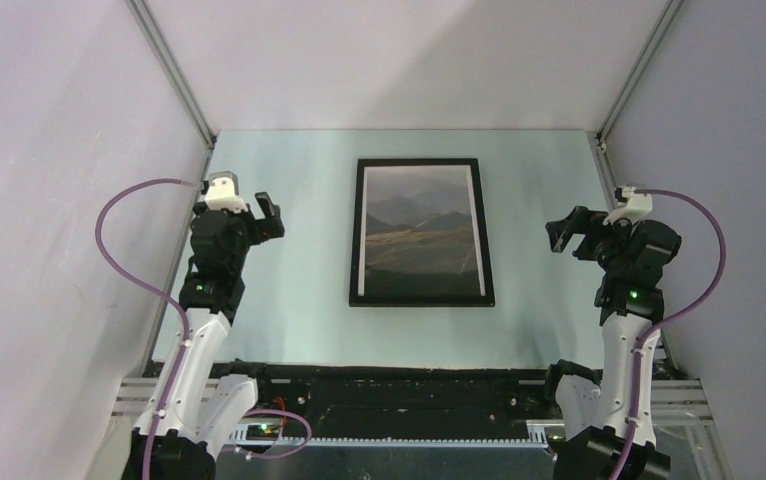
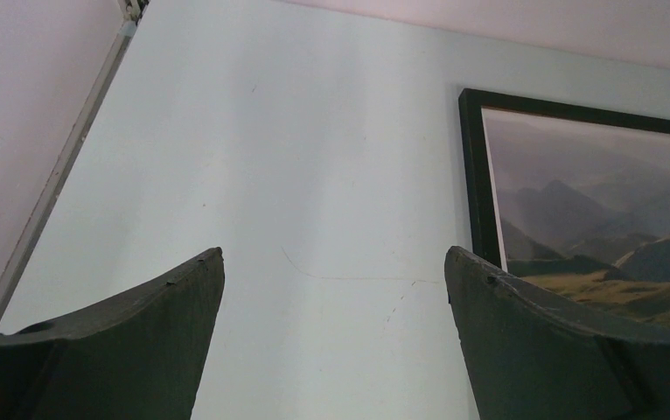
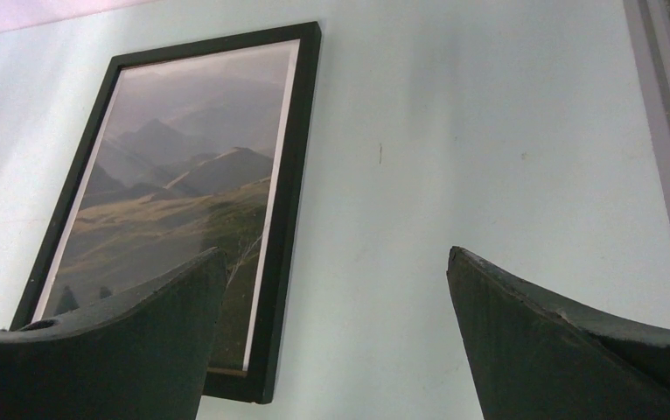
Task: Put the photo into the frame
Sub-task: Reset both arms
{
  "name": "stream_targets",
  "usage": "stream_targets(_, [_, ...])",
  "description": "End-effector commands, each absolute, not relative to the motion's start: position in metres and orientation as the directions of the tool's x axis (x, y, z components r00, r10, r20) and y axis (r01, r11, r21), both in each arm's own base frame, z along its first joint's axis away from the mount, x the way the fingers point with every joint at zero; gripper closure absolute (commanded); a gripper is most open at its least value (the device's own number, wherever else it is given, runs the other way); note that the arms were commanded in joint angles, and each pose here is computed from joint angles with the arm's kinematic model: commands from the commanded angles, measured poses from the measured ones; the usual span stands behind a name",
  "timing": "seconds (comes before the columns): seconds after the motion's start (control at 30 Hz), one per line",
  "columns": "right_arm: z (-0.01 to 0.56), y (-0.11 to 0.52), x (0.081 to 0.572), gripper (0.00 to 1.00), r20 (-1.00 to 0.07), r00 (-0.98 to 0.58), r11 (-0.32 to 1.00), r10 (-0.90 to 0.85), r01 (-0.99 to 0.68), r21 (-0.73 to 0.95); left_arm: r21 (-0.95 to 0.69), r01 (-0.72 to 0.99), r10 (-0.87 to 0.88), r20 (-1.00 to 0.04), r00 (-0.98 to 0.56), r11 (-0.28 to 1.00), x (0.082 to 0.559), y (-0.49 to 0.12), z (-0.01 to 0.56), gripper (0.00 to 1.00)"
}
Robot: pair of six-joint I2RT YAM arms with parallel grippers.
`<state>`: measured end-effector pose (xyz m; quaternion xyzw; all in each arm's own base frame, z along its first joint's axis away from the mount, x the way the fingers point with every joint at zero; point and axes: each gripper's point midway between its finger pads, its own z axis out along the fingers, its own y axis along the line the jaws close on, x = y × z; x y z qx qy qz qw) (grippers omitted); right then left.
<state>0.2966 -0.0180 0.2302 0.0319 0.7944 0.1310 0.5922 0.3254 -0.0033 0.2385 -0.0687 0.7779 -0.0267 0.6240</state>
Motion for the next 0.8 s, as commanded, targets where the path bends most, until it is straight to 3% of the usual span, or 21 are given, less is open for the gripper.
stream_targets(0.0, [0.246,-0.021,0.3,0.01,-0.949,-0.262,0.969,0.175,-0.122,0.213,-0.107,-0.067,-0.115,-0.986,-0.118,0.992,0.328,0.001,0.262,0.0])
stream_targets(0.77, [0.246,-0.017,0.296,0.01,-0.945,-0.269,0.96,0.185,-0.155,0.232,-0.114,-0.005,-0.114,-0.985,-0.131,0.993,0.327,-0.01,0.257,0.0])
